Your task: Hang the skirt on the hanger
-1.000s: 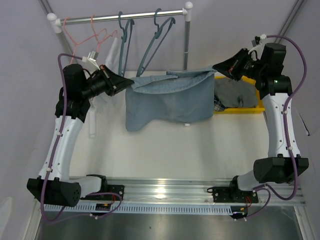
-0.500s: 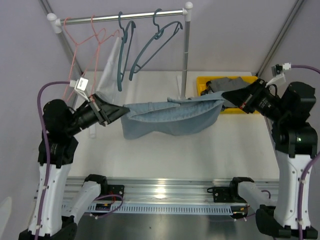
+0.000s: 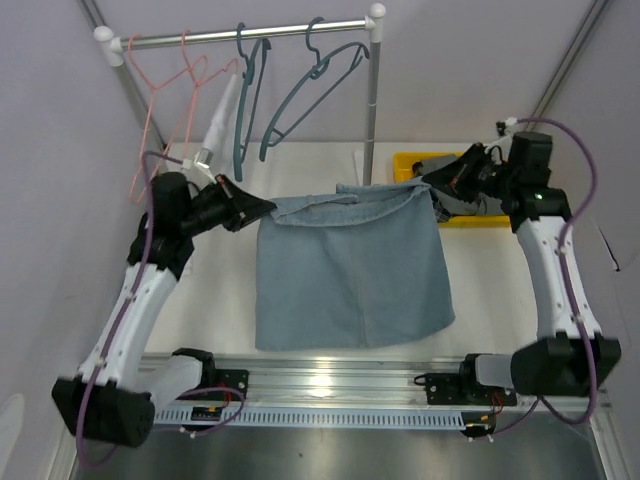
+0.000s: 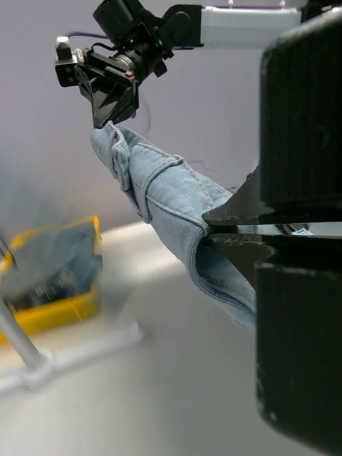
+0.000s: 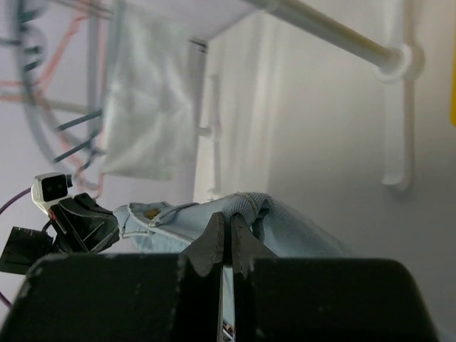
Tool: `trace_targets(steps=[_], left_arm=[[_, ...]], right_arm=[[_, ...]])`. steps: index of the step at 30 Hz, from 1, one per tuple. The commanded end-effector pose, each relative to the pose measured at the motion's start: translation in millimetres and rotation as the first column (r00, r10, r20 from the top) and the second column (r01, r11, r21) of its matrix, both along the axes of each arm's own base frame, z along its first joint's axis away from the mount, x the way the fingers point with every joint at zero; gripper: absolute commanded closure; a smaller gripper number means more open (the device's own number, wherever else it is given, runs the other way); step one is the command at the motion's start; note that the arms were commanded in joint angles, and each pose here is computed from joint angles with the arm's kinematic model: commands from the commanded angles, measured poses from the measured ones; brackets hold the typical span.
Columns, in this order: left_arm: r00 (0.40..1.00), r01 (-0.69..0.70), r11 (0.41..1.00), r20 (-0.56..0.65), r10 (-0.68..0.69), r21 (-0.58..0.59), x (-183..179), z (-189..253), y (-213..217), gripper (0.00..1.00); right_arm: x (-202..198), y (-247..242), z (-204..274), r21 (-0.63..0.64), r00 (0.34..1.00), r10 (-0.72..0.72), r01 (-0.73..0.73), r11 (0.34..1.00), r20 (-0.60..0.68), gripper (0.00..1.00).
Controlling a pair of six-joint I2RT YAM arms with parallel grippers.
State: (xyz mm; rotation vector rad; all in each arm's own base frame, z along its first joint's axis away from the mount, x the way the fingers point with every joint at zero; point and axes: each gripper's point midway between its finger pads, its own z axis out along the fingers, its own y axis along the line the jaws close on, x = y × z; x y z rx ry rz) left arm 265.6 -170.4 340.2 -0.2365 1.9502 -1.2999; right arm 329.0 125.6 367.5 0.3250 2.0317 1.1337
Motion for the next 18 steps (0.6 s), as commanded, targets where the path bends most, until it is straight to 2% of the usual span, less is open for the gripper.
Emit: trace_targets(steps=[1,3,6,7,12,18], left_arm=[[0.995,-0.099,0.995,-0.024,0.099,0.011,57,-28,8,1.0],[0.994,-0.091,0.995,-0.059,0.093,0.027,79,-46,6,1.0],[0.993,-0.102,0.993,-0.052,0.105,0.058,95,-43,8,1.0],[0.993,-0.104,0.993,-0.05,0.108,0.06,101,-40,8,1.0],[0.994,-0.099,0.993,-0.04,0.101,0.057,105,-35,8,1.0],[0.994,-0.087,0.993,-0.062,0.092,0.079,96,-53,9,1.0]], right_arm=[[56,-20,-26,-0.026,0.996,-0.085,0.086,0.996,0.031,1.0],[75,-17,-44,-0.009,0.997,-0.073,0.073,0.997,-0.02,1.0],[86,-12,-30,-0.016,0.998,-0.059,0.059,0.998,0.02,1.0],[88,-12,-35,-0.028,0.998,-0.064,0.064,0.998,-0.002,1.0],[89,-13,-26,-0.031,0.998,-0.063,0.063,0.998,0.014,1.0],[80,-14,-45,-0.046,0.997,-0.069,0.067,0.997,-0.033,1.0]])
